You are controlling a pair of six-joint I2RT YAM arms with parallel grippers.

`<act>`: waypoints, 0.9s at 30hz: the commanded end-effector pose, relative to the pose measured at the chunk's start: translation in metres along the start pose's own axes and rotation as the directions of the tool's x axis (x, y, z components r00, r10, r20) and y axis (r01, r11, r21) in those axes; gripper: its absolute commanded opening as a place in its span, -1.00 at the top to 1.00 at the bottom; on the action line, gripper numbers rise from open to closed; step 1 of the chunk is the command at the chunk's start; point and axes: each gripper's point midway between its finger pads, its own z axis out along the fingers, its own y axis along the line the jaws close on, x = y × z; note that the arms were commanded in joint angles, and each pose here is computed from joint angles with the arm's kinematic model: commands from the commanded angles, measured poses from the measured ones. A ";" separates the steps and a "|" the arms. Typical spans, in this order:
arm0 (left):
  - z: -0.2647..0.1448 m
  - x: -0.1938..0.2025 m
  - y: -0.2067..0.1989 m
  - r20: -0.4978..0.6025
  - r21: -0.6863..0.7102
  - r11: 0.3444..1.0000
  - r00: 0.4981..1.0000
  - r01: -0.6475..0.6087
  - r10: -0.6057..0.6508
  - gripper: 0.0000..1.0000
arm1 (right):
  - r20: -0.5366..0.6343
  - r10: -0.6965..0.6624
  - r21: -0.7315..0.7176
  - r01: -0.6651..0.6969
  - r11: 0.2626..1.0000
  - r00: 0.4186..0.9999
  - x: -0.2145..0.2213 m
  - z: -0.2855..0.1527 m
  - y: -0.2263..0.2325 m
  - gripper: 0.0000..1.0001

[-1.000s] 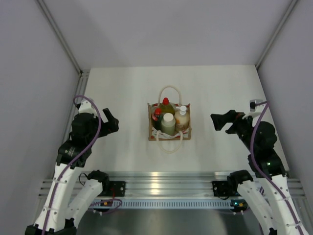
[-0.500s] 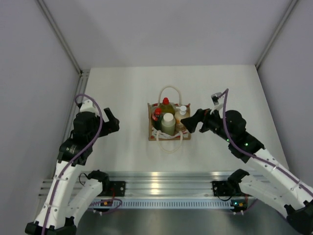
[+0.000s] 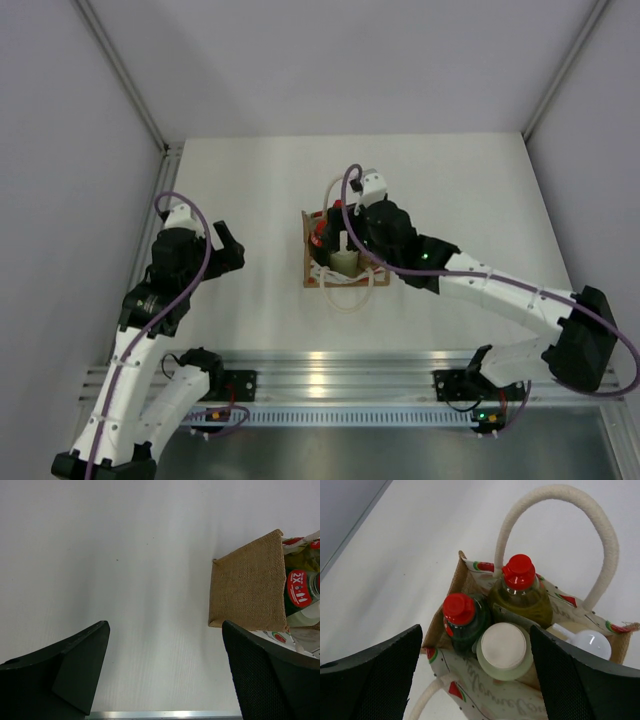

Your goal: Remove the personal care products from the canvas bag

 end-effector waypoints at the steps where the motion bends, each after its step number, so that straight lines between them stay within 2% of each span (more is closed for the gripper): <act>1: 0.002 -0.011 -0.004 0.044 0.018 1.000 0.999 0.005 -0.006 -0.96 | 0.068 -0.014 0.027 0.012 1.000 0.998 -0.027 0.012 0.016 -0.69; 10: 0.004 -0.010 -0.005 0.036 0.020 1.000 0.999 0.003 -0.004 -0.96 | 0.032 -0.051 0.047 0.049 0.998 0.998 -0.018 0.043 0.026 -0.34; 17: 0.006 -0.007 -0.006 0.019 0.020 1.000 1.000 0.001 -0.002 -0.96 | 0.026 -0.053 0.070 0.051 0.996 0.998 -0.006 0.053 0.025 0.00; 21: 0.006 -0.007 -0.005 0.021 0.019 1.000 1.000 0.000 0.000 -0.96 | 0.080 -0.022 0.074 0.016 0.997 0.997 -0.011 0.056 0.028 0.06; 27: 0.006 -0.007 -0.006 0.018 0.022 1.000 1.000 0.001 -0.002 -0.96 | 0.090 -0.018 0.084 0.010 0.996 0.996 -0.007 0.064 0.029 0.07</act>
